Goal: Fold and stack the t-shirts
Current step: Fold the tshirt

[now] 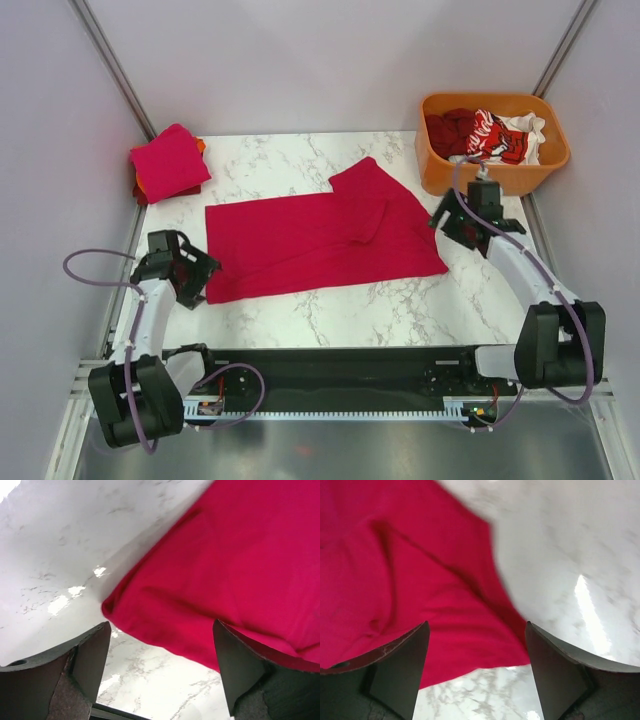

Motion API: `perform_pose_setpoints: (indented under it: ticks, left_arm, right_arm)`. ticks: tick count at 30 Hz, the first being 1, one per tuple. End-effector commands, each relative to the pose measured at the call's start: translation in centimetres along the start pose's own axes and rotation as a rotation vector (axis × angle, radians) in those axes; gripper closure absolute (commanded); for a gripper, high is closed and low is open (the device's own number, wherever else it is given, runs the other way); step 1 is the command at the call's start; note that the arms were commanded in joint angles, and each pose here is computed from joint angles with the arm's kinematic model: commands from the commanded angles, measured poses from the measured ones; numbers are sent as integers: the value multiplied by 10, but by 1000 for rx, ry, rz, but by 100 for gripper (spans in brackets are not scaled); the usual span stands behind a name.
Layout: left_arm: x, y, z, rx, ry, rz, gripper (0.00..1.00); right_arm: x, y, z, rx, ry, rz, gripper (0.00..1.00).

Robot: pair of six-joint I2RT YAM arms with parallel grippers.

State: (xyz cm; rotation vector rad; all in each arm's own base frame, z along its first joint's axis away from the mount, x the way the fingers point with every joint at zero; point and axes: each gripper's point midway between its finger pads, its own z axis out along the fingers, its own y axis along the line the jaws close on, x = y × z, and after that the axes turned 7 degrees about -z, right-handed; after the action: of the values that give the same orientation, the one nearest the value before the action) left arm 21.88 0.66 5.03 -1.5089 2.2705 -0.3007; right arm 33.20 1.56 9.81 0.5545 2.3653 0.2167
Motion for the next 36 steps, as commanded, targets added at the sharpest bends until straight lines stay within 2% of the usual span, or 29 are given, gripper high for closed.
perform_pose_setpoints:
  ticks: [1,4,7,9,11,12,16,24,26,28,36]
  left_arm:
    - [-31,-45,-40,145,-102,83,12]
    - [-43,-71,-67,235,-145,182,15]
    - [-44,-88,-90,311,-143,330,16]
    - [-46,-85,-97,306,-156,420,16]
    - [-42,-72,-98,254,-159,458,17]
    - [-39,-67,-96,234,-163,450,17]
    - [-28,-66,-96,273,-158,431,16]
    - [-33,-68,-98,296,-201,434,17]
    - [-32,-68,-97,295,-200,433,17]
    - [-32,-69,-97,296,-199,434,17]
    - [-34,-68,-97,291,-207,434,18]
  right_arm:
    - [-29,84,-16,-154,-61,-177,16]
    - [-27,127,-3,-247,-5,-208,20]
    - [-27,146,32,-241,46,-223,27]
    - [-40,163,40,-264,38,-241,30]
    - [-29,165,64,-238,94,-261,31]
    - [-37,174,66,-247,82,-271,32]
    - [-19,178,99,-220,144,-286,35]
    - [-6,186,131,-184,176,-309,41]
    - [-2,183,138,-173,186,-311,47]
    - [-1,182,142,-162,187,-313,49]
    - [-6,167,129,-103,160,-343,43]
